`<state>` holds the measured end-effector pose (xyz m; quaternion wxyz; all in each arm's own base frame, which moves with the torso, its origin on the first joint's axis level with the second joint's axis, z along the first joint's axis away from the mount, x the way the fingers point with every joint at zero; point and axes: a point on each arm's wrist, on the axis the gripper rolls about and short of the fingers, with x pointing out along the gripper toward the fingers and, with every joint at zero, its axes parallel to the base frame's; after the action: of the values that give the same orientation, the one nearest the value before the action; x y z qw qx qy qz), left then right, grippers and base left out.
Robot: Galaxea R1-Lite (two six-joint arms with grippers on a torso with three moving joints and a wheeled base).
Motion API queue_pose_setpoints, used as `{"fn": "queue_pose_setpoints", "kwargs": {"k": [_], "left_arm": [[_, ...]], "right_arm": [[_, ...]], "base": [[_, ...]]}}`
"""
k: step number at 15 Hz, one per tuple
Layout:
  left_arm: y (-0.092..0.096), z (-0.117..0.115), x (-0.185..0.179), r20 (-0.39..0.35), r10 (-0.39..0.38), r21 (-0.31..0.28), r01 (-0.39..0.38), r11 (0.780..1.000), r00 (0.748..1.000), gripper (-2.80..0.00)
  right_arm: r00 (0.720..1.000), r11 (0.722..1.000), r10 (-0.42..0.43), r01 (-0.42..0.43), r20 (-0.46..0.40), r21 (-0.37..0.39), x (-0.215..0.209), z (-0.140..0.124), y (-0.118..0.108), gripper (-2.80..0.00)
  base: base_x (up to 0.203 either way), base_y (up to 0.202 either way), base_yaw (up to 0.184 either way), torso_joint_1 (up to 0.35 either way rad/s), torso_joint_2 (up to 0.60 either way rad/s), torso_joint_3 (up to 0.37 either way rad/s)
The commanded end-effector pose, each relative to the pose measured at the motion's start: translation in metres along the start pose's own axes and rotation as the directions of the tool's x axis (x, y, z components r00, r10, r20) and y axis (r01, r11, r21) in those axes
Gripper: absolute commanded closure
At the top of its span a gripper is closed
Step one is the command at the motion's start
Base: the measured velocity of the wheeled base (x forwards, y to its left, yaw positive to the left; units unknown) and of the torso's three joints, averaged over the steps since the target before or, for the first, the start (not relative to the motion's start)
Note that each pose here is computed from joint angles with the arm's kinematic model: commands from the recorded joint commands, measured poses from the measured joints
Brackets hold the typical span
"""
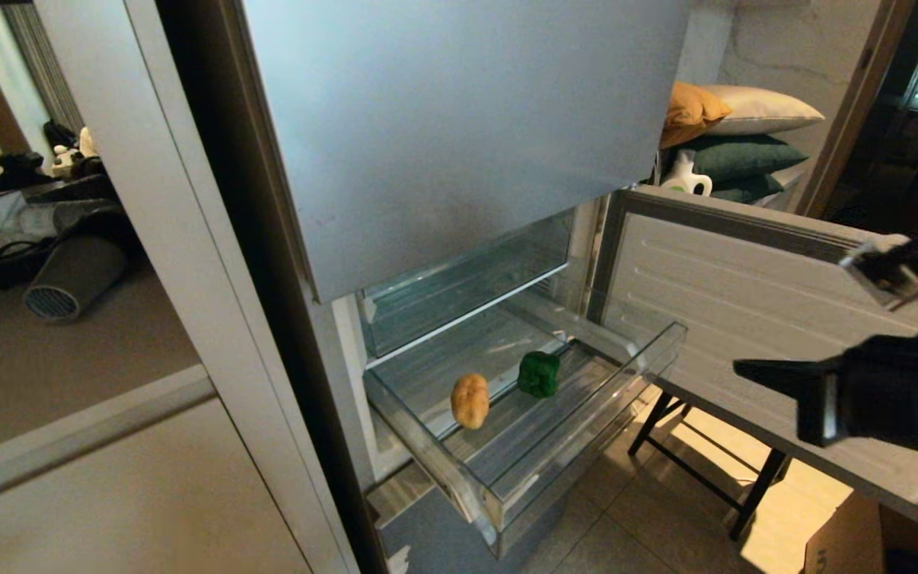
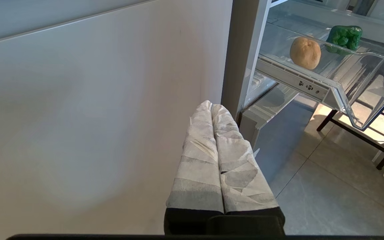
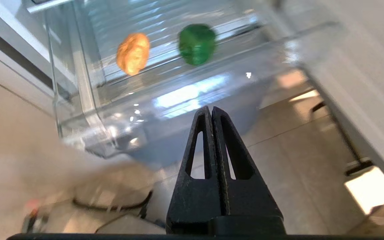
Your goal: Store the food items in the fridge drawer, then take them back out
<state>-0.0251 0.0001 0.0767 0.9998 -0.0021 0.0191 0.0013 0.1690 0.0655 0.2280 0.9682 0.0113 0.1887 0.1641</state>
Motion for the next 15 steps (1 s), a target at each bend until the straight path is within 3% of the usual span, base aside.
{"fn": "queue_pose_setpoints", "kwargs": {"k": [1,5,8,10,15], "left_arm": [[0.000,0.000,0.000,0.001,0.001,0.000,-0.001,1.000,1.000,0.00],[0.000,0.000,0.000,0.000,0.001,0.000,-0.001,1.000,1.000,0.00],[0.000,0.000,0.000,0.001,0.001,0.000,-0.001,1.000,1.000,0.00],[0.000,0.000,0.000,0.001,0.001,0.000,-0.001,1.000,1.000,0.00],[0.000,0.000,0.000,0.001,0.001,0.000,-0.001,1.000,1.000,0.00]], "right_arm": [[0.986,1.000,-0.004,0.003,0.165,0.004,-0.063,-0.010,-0.003,0.00],[0.948,0.998,-0.048,0.057,0.314,-0.019,-0.146,-0.052,-0.009,0.00],[0.939,0.986,-0.150,0.164,0.308,-0.019,-0.185,-0.096,-0.016,0.00],[0.929,0.962,-0.253,0.270,0.268,-0.028,-0.191,-0.116,-0.020,0.00],[0.918,0.952,-0.287,0.305,0.274,-0.025,-0.194,-0.114,-0.021,0.00]], "base": [[0.000,0.000,0.000,0.000,0.00,0.000],[0.000,0.000,0.000,0.000,0.00,0.000],[0.000,0.000,0.000,0.000,0.00,0.000],[0.000,0.000,0.000,0.000,0.00,0.000],[0.000,0.000,0.000,0.000,0.00,0.000]]}}
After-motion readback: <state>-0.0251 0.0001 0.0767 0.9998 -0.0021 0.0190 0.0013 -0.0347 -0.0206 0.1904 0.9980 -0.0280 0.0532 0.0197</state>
